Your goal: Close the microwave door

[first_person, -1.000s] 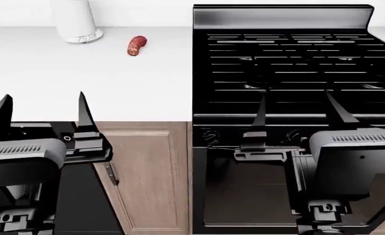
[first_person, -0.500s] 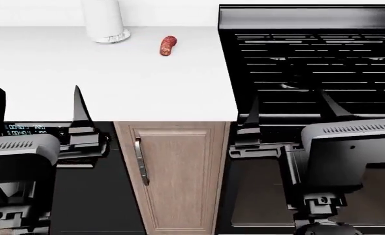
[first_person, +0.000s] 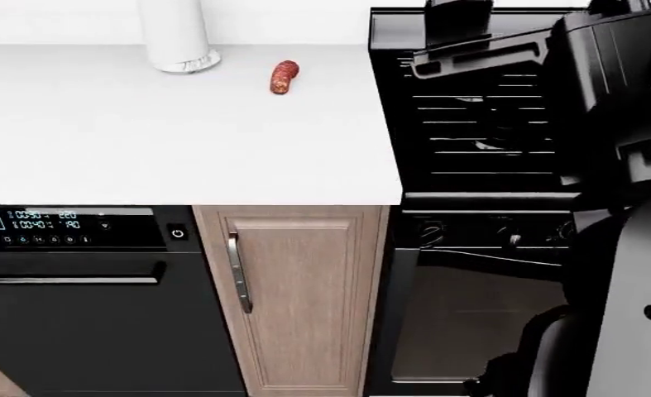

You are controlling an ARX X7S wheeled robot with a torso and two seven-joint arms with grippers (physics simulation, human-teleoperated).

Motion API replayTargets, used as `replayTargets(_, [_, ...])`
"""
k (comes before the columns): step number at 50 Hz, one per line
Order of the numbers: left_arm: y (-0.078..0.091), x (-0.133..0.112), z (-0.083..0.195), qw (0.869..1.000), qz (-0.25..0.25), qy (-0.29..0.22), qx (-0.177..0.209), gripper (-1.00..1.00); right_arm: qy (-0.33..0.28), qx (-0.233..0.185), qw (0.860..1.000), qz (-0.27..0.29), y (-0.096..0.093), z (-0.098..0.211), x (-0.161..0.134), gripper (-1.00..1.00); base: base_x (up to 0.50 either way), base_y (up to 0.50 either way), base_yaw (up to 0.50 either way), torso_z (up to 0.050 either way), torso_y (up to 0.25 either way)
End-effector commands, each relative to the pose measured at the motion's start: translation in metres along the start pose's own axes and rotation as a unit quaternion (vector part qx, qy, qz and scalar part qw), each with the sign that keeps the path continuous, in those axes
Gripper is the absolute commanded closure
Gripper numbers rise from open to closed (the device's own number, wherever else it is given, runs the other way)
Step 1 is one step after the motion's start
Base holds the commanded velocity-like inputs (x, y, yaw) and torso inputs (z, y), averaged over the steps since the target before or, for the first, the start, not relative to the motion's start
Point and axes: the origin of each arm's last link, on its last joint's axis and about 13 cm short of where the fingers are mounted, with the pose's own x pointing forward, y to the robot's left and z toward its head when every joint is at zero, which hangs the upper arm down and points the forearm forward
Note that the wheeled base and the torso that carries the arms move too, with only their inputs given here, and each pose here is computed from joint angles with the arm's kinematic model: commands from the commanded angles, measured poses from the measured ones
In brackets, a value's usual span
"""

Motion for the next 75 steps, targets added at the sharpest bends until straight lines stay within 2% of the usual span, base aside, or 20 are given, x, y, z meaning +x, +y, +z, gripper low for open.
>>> replayTargets(1, [-0.002,0.006,0.026,1.000,0.001,-0.029,-0.002,-1.00,-0.032,-0.004,0.999,-0.008,-0.010,0.023,0.010,-1.00,0.00,0.00,0.00,0.000,0.000])
replayTargets(14, [-0.008,0.011,0.026,0.999,-0.008,-0.037,0.002,-1.00,-0.051,0.008,0.999,-0.012,-0.009,0.028,0.011,-1.00,0.06,0.00,0.00,0.000,0.000])
replayTargets(57, [-0.015,-0.001,0.032,0.998,-0.039,-0.039,0.016,-1.00,-0.051,0.013,0.998,-0.018,-0.012,0.029,0.012,-1.00,0.40,0.06,0.00,0.000,0.000])
replayTargets(65, [-0.014,-0.001,0.031,0.999,-0.038,-0.034,0.017,-1.00,-0.028,0.002,0.999,-0.019,-0.020,0.025,0.010,-1.00,0.05,0.00,0.00,0.000,0.000])
replayTargets(70, [-0.013,0.000,0.030,0.999,-0.034,-0.032,0.018,-1.00,-0.026,-0.008,0.999,-0.027,-0.033,0.030,0.001,-1.00,0.00,0.00,0.00,0.000,0.000])
replayTargets(75, [-0.014,-0.001,0.031,0.999,-0.035,-0.033,0.018,-1.00,-0.036,-0.008,0.999,-0.032,-0.035,0.034,0.001,-1.00,0.00,0.00,0.00,0.000,0.000])
